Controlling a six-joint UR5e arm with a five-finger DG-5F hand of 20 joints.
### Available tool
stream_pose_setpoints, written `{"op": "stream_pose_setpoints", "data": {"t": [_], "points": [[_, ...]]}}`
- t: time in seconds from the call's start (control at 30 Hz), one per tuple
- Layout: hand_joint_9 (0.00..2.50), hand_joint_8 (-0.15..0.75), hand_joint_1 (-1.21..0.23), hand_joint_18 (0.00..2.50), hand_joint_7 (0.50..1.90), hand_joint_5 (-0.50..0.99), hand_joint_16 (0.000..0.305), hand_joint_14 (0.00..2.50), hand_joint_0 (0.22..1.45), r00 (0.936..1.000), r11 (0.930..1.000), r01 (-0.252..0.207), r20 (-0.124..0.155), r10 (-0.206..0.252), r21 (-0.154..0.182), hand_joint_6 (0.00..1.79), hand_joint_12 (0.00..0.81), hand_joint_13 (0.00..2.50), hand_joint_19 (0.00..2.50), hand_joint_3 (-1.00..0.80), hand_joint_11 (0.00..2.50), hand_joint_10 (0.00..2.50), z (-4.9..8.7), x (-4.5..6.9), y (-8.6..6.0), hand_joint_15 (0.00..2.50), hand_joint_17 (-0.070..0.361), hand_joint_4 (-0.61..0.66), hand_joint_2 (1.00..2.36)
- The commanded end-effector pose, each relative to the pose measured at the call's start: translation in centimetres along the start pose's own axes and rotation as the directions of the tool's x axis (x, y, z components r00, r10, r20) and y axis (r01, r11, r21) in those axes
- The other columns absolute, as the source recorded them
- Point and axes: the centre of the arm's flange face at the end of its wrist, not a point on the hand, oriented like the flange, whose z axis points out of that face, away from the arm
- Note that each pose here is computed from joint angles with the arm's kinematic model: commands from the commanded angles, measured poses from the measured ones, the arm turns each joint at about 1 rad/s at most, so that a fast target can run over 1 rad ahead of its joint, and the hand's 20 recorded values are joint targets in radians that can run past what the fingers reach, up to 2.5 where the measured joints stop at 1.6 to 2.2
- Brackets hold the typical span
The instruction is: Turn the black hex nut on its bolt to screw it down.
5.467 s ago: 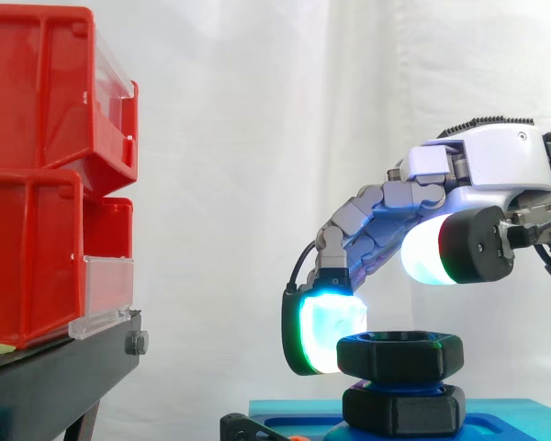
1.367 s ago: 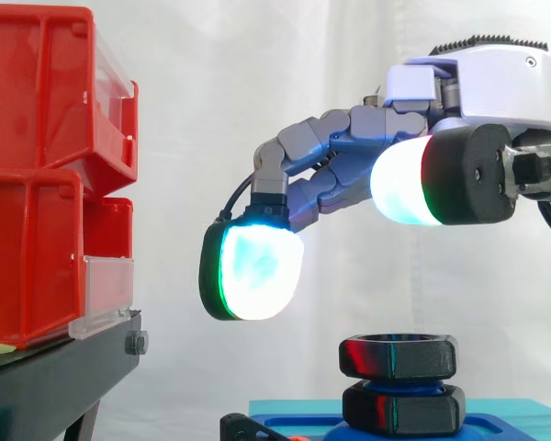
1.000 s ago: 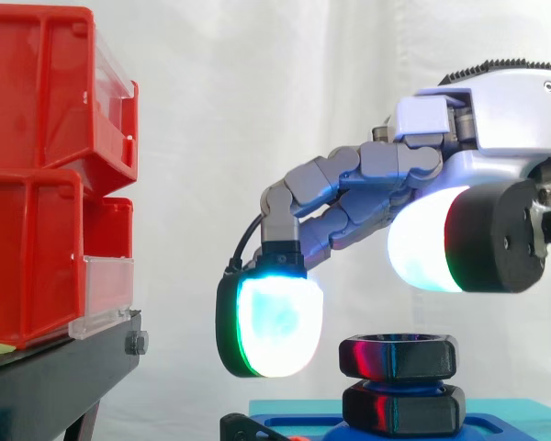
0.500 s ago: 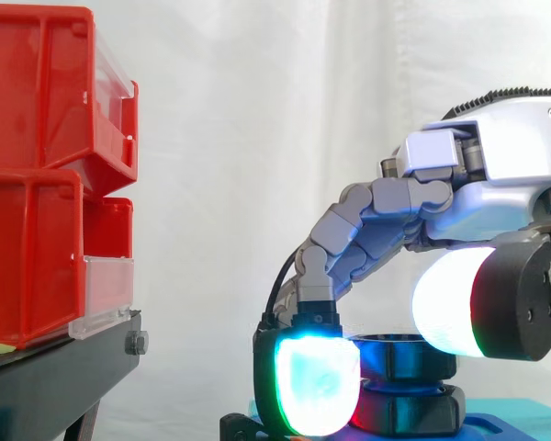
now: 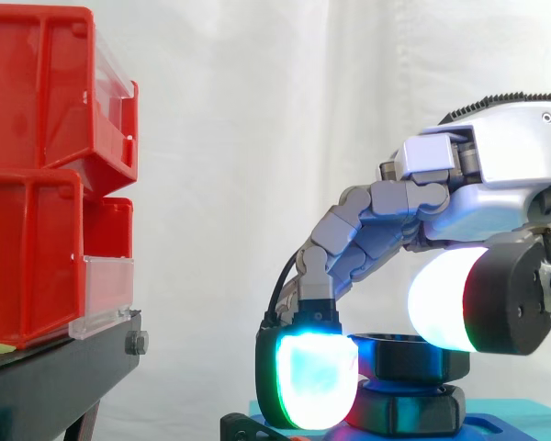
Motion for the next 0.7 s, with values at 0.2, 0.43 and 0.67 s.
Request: {"op": "stream_pose_setpoints", "data": {"t": [0.2,0.43,0.67], "points": [[0.64,0.344,-0.36,0.42,0.61,-0.22,0.044,0.01,0.44,1.0,0.9999,0.001,0.009,-0.001,-0.011,0.88,0.371,0.6,0.22,-0.5,0.52,0.01,0.1,-0.8,-0.2,0.2,0.1,0.32,1.0],[0.64,0.346,-0.36,0.43,0.61,-0.22,0.045,0.01,0.44,0.9999,1.0,0.001,0.016,-0.001,-0.007,0.88,0.372,0.61,0.22,-0.5,0.52,0.01,0.0,-1.3,-0.8,0.2,0.1,0.32,1.0],[0.65,0.346,-0.36,0.43,0.61,-0.22,0.045,0.01,0.44,1.0,0.9997,0.0,-0.004,0.0,-0.023,0.88,0.372,0.62,0.21,-0.5,0.52,0.01,-0.3,-1.1,-1.1,0.21,0.101,0.32,1.0]]}}
